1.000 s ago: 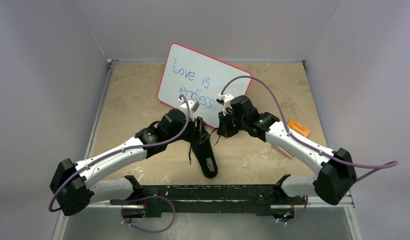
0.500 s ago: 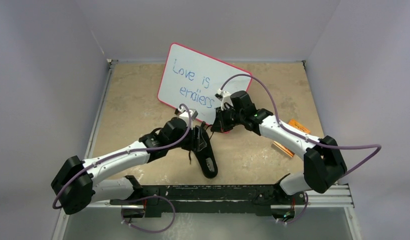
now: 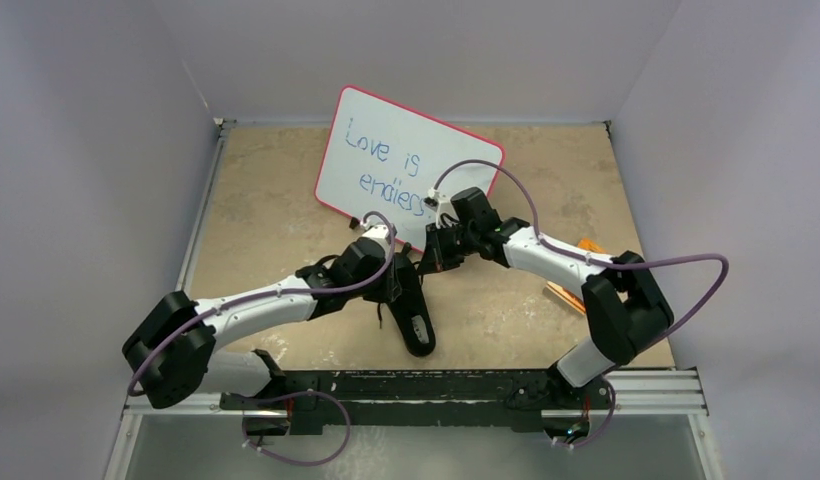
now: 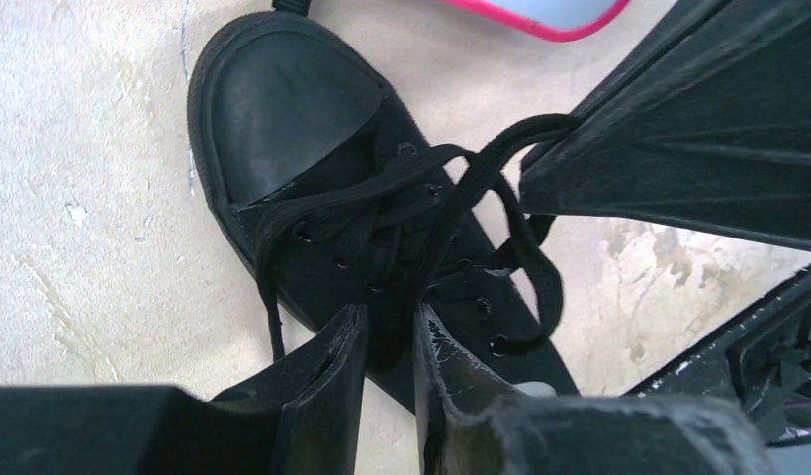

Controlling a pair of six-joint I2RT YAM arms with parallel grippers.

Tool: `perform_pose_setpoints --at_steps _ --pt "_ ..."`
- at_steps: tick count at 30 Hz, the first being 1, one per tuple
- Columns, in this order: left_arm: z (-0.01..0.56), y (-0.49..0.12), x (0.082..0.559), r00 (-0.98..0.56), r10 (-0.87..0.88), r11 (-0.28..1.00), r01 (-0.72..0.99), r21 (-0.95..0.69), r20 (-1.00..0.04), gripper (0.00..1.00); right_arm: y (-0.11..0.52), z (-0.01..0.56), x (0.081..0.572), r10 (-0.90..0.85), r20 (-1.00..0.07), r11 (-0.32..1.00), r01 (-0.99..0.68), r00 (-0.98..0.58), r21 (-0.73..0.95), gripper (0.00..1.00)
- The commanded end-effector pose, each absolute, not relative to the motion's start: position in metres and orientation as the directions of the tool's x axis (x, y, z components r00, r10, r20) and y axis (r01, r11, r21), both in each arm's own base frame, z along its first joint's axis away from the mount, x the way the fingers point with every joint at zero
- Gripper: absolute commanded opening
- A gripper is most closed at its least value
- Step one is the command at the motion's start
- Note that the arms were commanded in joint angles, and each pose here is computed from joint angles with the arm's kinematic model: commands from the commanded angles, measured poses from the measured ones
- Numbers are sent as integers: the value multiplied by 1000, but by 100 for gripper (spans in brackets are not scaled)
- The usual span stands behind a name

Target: Tie the shoes

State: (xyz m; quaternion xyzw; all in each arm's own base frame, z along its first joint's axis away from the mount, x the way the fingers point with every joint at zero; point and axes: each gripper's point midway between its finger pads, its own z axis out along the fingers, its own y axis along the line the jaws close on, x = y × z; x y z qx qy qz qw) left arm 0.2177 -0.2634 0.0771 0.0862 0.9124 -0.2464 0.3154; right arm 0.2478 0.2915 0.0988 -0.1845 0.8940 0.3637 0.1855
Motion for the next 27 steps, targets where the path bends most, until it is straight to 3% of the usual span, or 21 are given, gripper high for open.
perform_pose_setpoints --at_steps 1,5,10,14,18,21,27 --pt "93 -270 234 -755 -48 866 295 -404 -654 20 300 105 251 -163 -462 639 -450 -872 624 0" --pt "91 -265 233 -764 -32 883 281 -377 -644 17 302 100 248 -164 -429 638 -427 -888 641 0" --pt "111 -246 229 -745 -31 904 264 -337 -666 29 307 98 239 -158 -380 609 -393 -911 689 0" --pt "140 -253 222 -724 -18 864 337 -376 -690 31 308 98 235 -157 -361 599 -379 -919 705 0" --pt "158 -288 210 -726 -7 756 446 -479 -688 19 307 100 232 -160 -351 598 -374 -922 709 0" --pt "151 -301 208 -721 -9 748 454 -483 -692 9 306 101 231 -162 -353 600 -376 -921 706 0" --pt "126 -305 223 -728 -32 794 398 -459 -685 5 306 100 230 -154 -348 598 -368 -925 712 0"
